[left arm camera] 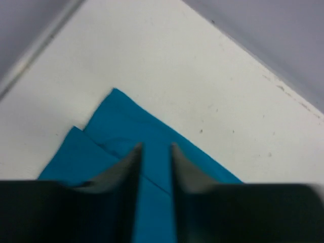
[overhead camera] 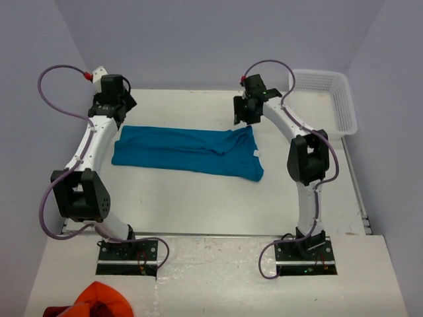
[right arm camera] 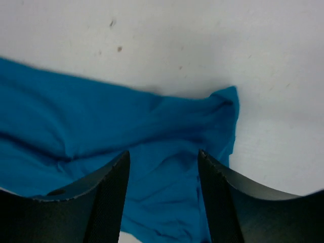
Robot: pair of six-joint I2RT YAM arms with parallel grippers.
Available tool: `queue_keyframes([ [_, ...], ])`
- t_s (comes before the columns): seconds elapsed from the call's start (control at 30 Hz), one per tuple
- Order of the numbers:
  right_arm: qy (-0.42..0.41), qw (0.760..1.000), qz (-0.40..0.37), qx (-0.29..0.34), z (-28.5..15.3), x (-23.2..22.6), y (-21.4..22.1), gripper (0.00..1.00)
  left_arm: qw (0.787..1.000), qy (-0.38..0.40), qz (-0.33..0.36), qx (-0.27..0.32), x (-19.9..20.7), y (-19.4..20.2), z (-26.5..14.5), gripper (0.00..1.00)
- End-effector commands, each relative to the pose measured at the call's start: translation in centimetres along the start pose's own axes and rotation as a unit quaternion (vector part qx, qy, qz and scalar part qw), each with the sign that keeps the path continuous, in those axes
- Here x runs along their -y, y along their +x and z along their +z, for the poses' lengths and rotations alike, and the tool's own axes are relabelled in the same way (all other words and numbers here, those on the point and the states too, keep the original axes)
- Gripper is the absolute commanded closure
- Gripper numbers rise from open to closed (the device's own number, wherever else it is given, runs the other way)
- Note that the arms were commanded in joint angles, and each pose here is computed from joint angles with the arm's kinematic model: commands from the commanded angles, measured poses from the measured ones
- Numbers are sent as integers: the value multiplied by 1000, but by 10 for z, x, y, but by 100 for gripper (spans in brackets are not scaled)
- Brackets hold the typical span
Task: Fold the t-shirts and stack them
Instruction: Fold the other side of the tshirt into a rectangle
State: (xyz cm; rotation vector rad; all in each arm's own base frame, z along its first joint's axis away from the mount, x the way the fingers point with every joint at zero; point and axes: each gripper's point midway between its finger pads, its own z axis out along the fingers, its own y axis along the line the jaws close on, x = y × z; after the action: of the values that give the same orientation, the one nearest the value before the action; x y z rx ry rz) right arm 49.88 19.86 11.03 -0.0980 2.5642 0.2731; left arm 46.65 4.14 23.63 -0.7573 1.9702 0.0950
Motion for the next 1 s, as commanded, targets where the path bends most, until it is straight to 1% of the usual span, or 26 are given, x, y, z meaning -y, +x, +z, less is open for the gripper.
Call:
queue_keyframes([
  [0.0,-80,996,-34,3,-45,-53,22,44,991,71,35,-111,20,77,14,82],
  [0.03,-77,996,-44,-14,-44,-56,34,46,988,88,39,-123,28,90,16,100],
  [0.07,-82,994,-59,-30,-43,-67,48,51,984,98,42,-143,32,104,15,100],
  [0.13,-60,994,-73,-47,-37,-67,60,55,980,104,51,-160,42,123,11,100],
  [0.17,-59,994,-81,-53,-37,-71,69,55,981,94,57,-160,39,131,10,100],
  [0.2,-66,993,-84,-49,-37,-75,69,55,980,103,68,-156,48,137,2,100],
  [0.23,-69,993,-83,-45,-39,-78,69,54,982,95,75,-145,48,138,1,100],
  [0.33,-87,991,-81,-58,-39,-86,77,53,978,96,95,-160,48,159,-3,100],
  [0.4,-89,990,-84,-65,-37,-88,83,52,976,98,99,-167,48,165,-4,100],
  [0.43,-88,990,-86,-69,-34,-89,87,50,976,98,102,-167,47,167,-5,100],
  [0.53,-87,989,-89,-79,-25,-90,97,50,976,98,107,-164,47,166,-6,100],
  [0.8,-84,987,-93,-104,1,-89,110,55,975,113,105,-160,50,161,-13,100],
  [0.97,-83,987,-89,-106,5,-89,111,57,975,111,106,-161,48,162,-12,100],
])
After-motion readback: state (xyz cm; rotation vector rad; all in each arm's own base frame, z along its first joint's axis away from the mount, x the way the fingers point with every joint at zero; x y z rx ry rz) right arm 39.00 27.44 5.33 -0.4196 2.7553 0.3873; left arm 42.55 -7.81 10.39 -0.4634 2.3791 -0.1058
